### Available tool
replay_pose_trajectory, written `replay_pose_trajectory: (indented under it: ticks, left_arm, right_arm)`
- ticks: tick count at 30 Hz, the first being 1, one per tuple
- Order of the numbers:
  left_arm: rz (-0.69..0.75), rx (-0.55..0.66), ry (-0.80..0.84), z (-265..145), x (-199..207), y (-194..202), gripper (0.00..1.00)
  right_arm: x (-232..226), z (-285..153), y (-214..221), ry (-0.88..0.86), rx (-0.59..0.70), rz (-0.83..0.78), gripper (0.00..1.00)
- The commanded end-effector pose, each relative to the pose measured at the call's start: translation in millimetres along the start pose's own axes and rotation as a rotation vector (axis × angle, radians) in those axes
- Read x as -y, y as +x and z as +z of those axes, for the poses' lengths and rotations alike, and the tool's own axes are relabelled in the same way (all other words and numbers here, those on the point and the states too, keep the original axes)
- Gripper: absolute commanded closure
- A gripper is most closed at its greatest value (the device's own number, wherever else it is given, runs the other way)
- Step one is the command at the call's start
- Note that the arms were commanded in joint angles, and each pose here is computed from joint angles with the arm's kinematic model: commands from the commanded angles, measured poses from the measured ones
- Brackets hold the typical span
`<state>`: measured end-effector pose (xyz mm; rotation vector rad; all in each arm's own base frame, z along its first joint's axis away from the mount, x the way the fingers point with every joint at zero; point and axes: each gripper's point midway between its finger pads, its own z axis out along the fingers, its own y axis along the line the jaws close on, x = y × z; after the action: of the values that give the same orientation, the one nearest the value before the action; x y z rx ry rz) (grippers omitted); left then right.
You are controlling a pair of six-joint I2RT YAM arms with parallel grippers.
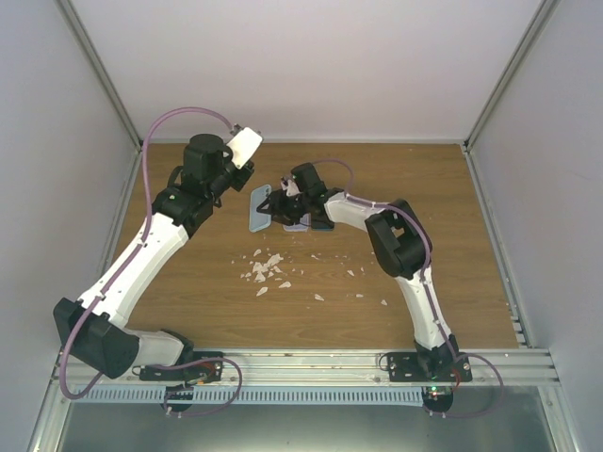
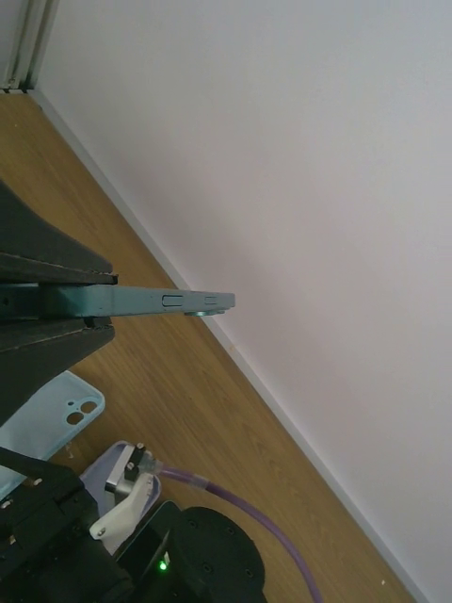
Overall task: Take the phone out of the phone case
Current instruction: Place the phone case at the center of the board.
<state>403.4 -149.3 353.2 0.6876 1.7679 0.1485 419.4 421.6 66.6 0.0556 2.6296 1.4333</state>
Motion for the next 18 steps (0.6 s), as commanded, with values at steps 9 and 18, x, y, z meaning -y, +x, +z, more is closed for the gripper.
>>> replay_pose_trajectory:
  ticks: [9,18]
  left_arm:
    - [-0.033,0.108,-0.043,-8.1,-19.1,-36.6,1.00]
    - [-0.032,0.113,-0.040,-8.3,-18.9,-39.5,1.00]
  right_arm:
    - [-19.2,-28.1,2.8,0.068,0.052,-0.016,0.48]
    - [-32.7,-41.6,7.4,0.045,0.061,-0.037,0.47]
